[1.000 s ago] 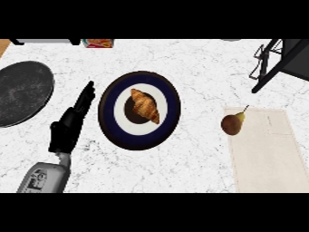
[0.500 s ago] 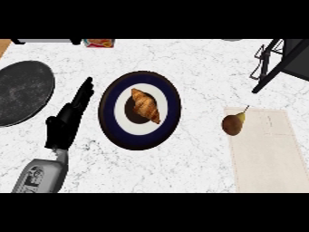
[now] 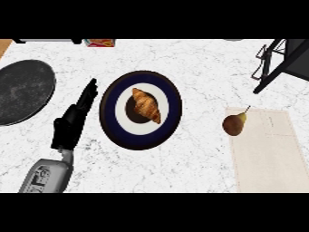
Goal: Pick the sweet potato from the placemat and place it in the tiered shelf
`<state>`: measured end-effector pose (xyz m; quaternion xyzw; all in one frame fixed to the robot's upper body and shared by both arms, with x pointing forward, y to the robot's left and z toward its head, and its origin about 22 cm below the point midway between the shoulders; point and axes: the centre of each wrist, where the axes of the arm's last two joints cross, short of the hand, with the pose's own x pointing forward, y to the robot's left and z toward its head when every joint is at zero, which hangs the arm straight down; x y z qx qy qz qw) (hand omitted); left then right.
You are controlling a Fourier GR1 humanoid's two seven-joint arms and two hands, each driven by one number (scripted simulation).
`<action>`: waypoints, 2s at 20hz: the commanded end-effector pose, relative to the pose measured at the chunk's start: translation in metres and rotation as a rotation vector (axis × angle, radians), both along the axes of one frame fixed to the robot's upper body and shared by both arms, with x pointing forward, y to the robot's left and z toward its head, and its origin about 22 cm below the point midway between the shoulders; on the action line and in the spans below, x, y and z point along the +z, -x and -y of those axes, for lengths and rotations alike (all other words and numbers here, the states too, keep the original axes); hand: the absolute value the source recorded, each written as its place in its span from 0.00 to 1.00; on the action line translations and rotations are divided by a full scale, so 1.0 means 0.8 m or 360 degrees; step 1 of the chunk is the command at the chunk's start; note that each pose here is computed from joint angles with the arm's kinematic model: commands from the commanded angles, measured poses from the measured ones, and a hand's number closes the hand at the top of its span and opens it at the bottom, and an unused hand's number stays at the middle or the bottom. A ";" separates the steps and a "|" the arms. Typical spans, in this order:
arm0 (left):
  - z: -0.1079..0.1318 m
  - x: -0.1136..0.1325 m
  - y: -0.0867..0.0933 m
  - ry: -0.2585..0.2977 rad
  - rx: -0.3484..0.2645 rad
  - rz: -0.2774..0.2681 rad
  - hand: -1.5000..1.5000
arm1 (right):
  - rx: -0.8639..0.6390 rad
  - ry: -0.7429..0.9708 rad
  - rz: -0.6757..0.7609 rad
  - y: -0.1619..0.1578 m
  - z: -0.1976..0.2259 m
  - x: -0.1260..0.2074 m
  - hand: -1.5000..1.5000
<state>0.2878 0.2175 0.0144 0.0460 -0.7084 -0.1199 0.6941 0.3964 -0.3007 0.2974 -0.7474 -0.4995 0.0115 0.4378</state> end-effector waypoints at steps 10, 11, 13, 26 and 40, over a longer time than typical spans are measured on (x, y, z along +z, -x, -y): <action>-0.021 0.009 0.006 -0.0003 -0.0015 0.0001 0.50 | 0.0181 -0.0259 0.0419 -0.018 0.071 -0.042 1.00; -0.016 0.001 0.009 0.0003 -0.0027 -0.0019 0.50 | 0.0193 -0.0283 0.0421 -0.023 0.060 -0.031 1.00; 0.005 0.007 0.017 0.0014 -0.0016 0.0006 0.50 | 0.0182 -0.0277 0.0444 -0.020 0.088 -0.028 1.00; -0.003 -0.004 0.014 0.0001 -0.0002 0.0006 0.50 | -0.0339 -0.0248 0.0240 -0.007 0.131 -0.034 0.00; -0.002 -0.007 0.030 -0.0003 -0.0029 -0.0004 0.50 | 0.0062 -0.0561 0.0539 0.016 0.119 -0.009 0.00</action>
